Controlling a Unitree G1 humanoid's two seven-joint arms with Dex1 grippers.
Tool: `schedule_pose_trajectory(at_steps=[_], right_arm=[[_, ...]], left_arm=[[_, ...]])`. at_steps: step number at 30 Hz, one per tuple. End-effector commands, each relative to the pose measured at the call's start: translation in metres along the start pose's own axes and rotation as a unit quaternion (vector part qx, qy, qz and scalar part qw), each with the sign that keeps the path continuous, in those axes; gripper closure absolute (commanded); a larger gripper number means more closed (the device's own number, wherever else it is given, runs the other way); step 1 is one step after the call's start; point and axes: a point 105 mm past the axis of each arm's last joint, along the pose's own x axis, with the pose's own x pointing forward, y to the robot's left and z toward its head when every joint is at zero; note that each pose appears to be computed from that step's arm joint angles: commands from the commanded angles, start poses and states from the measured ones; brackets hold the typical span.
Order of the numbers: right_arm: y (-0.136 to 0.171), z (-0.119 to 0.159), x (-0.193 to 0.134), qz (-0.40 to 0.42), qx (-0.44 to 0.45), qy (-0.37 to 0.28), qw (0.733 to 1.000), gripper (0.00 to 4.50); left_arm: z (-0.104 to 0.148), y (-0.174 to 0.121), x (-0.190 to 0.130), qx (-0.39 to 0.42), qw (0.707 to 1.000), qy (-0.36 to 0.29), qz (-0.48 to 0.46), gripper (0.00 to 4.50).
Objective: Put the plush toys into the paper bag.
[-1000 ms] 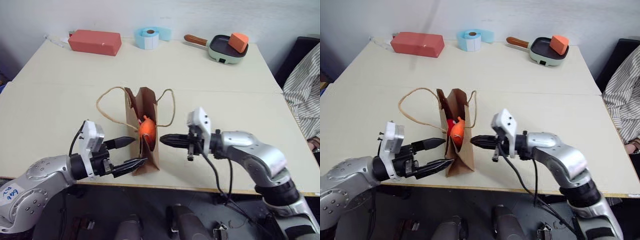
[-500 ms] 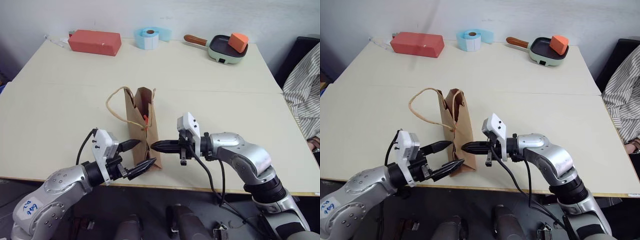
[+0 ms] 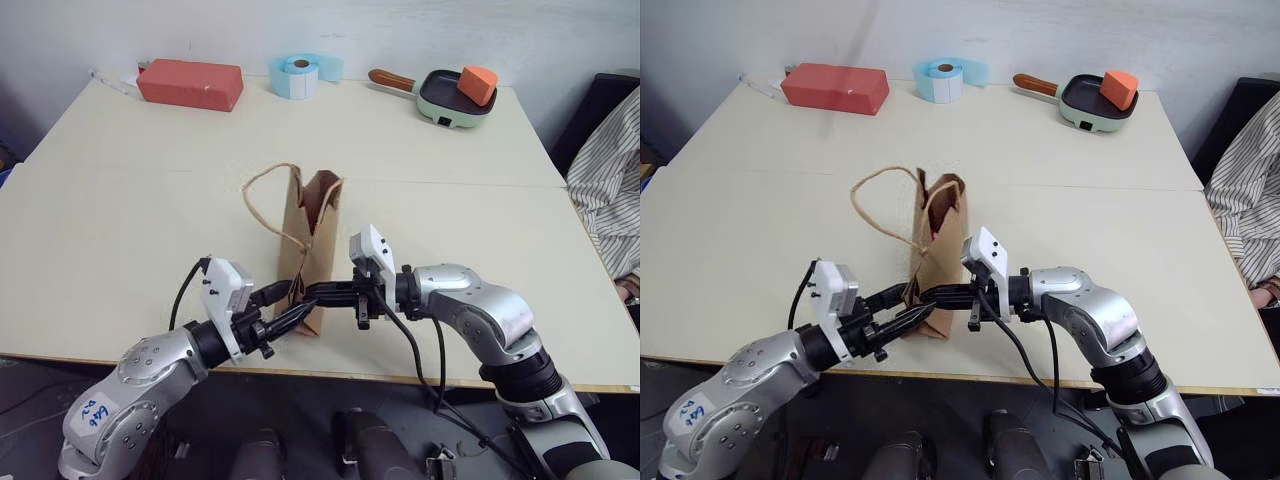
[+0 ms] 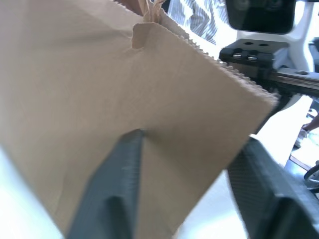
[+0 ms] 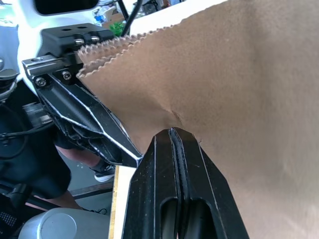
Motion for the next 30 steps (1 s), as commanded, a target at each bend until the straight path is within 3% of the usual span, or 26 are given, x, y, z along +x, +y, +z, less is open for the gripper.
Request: schedule_pose_trajectory(at_steps=[1, 6, 10, 14, 19, 22, 30], right_arm=[[0.014, 0.012, 0.008, 0.043, -0.022, -0.018, 0.999, 4.5], [0.013, 0.014, 0.006, 0.035, -0.033, -0.021, 0.999, 4.5], [0.014, 0.016, -0.017, 0.011, -0.059, -0.015, 0.998, 4.5], [0.025, 0.02, -0.068, -0.041, -0.09, 0.01, 0.995, 4.5], [0.05, 0.023, -0.117, -0.099, -0.113, 0.042, 0.988, 4.5], [0.072, 0.029, -0.145, -0.153, -0.113, 0.047, 0.981, 4.5], [0.096, 0.021, -0.182, -0.284, -0.087, 0.06, 0.953, 4.5]], left_arm=[[0.001, 0.013, -0.001, 0.022, 0.999, -0.005, 0.027, 3.28], [0.0, 0.021, -0.001, 0.037, 0.999, -0.004, 0.019, 4.46], [0.008, 0.033, 0.001, 0.055, 0.998, -0.01, -0.021, 4.49], [0.022, 0.043, 0.006, 0.089, 0.988, -0.002, -0.124, 4.49], [0.038, 0.042, 0.012, 0.122, 0.959, 0.014, -0.257, 4.49], [0.048, 0.041, 0.021, 0.152, 0.925, 0.035, -0.347, 4.49], [0.044, 0.056, 0.064, 0.221, 0.87, 0.061, -0.435, 4.49]])
